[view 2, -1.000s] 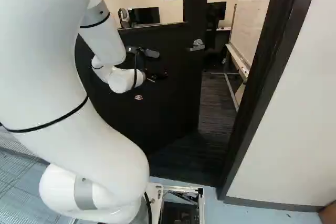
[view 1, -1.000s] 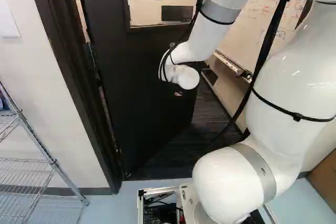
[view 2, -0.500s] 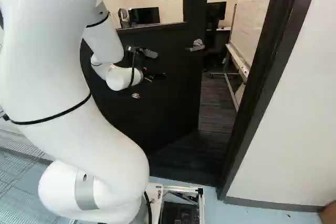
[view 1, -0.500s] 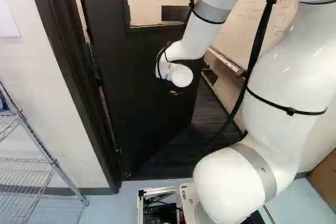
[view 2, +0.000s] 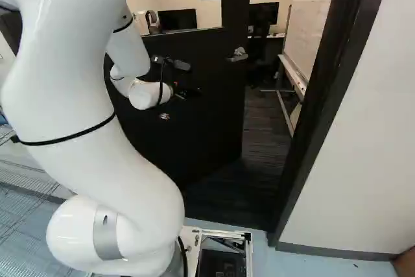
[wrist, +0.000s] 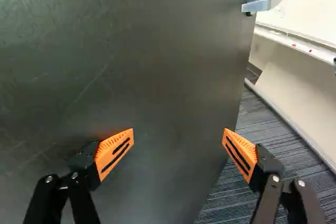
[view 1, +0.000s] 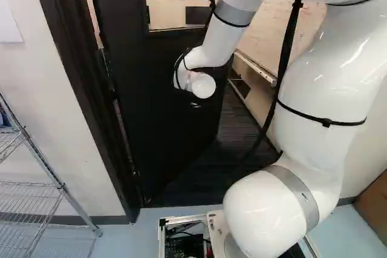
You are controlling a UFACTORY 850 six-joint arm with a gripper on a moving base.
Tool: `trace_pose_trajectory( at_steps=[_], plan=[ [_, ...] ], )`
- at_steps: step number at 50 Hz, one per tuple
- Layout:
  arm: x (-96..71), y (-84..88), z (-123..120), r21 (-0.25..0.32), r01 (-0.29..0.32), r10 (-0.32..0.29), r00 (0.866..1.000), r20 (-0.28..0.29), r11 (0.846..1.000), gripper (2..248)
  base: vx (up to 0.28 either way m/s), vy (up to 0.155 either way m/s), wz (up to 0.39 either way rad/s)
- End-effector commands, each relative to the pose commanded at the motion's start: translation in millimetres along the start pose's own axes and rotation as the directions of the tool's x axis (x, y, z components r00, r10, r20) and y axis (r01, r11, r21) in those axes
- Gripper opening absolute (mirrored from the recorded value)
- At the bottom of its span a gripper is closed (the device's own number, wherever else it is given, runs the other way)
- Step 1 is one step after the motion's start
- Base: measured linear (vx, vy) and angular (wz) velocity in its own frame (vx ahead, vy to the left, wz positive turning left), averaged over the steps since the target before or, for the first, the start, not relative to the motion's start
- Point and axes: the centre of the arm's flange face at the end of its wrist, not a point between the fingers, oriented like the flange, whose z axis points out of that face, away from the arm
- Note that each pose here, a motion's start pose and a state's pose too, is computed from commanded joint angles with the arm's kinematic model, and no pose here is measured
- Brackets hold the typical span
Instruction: Open the door and move inside
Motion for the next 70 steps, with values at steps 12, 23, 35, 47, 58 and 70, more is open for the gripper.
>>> trace_pose_trajectory(
  at_steps=[12, 23, 35, 47, 58, 70],
  plan=[
    [-0.8, -12.1, 6.9, 0.018, 0.005, -0.005, 1.000, 0.002, 1.000, 247, 0.000, 0.000, 0.000],
    [-1.7, -23.3, 13.4, 0.034, 0.009, -0.009, 1.000, 0.003, 0.999, 247, 0.000, 0.000, 0.000],
    [-2.7, -36.0, 20.4, 0.054, 0.016, -0.017, 1.000, 0.003, 0.998, 247, 0.000, 0.000, 0.000],
    [-3.9, -49.4, 27.5, 0.082, 0.030, -0.031, 1.000, 0.002, 0.996, 247, 0.000, 0.000, 0.000],
    [-5.1, -61.9, 34.0, 0.108, 0.045, -0.045, 0.999, 0.000, 0.993, 247, 0.000, 0.000, 0.000],
    [-6.5, -75.9, 41.2, 0.139, 0.062, -0.062, 0.998, -0.003, 0.988, 247, 0.000, 0.000, 0.000]
  ],
)
